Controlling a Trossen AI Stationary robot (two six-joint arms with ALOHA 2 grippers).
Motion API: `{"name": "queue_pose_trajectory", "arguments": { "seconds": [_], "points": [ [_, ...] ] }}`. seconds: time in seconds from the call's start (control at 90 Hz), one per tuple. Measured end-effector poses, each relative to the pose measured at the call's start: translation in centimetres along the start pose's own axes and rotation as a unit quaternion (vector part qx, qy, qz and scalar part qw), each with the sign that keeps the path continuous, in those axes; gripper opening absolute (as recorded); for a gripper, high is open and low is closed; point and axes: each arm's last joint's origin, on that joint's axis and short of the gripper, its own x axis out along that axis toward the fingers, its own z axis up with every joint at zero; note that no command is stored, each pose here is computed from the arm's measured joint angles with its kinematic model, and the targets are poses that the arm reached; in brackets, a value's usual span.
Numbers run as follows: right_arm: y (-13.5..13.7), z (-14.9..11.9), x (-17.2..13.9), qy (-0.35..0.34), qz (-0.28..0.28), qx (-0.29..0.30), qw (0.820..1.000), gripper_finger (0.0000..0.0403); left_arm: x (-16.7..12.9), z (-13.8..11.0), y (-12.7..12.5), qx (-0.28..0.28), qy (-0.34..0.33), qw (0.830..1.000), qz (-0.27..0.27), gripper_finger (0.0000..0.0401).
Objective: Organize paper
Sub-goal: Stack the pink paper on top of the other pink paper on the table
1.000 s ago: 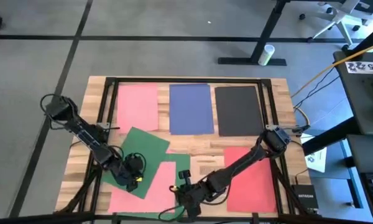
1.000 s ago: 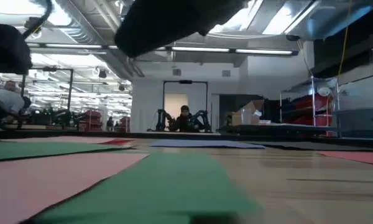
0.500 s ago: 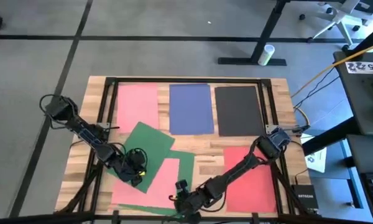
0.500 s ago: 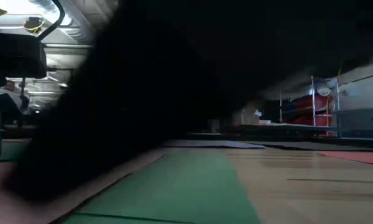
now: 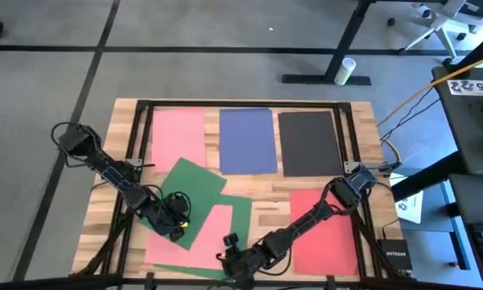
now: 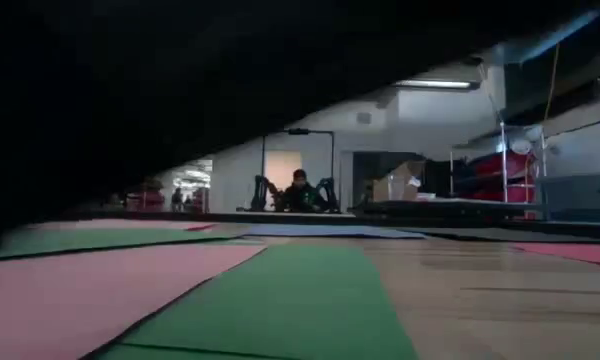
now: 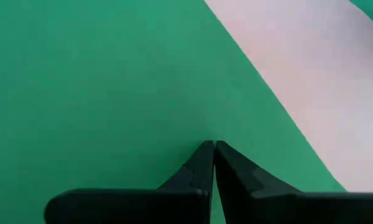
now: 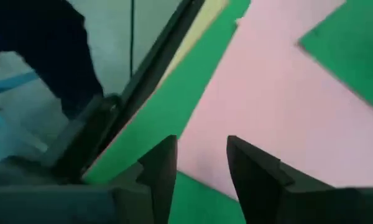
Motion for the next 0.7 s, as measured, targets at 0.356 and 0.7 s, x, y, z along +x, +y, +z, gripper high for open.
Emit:
{"name": "queue_pose_trajectory", "arguments": {
  "seconds": [0.356,0.7],
  "points": [
    [0.1,-1.0,1.3,0.013,0.020,0.003,1.000,0.0131,0.0,0.0,0.0,0.007,-0.001,1.000,-0.001,0.0000],
    [-0.5,-0.9,1.7,0.013,-0.008,0.016,1.000,0.0131,0.1,0.1,-0.2,0.014,-0.009,1.000,-0.014,0.0000]
  ]
}}
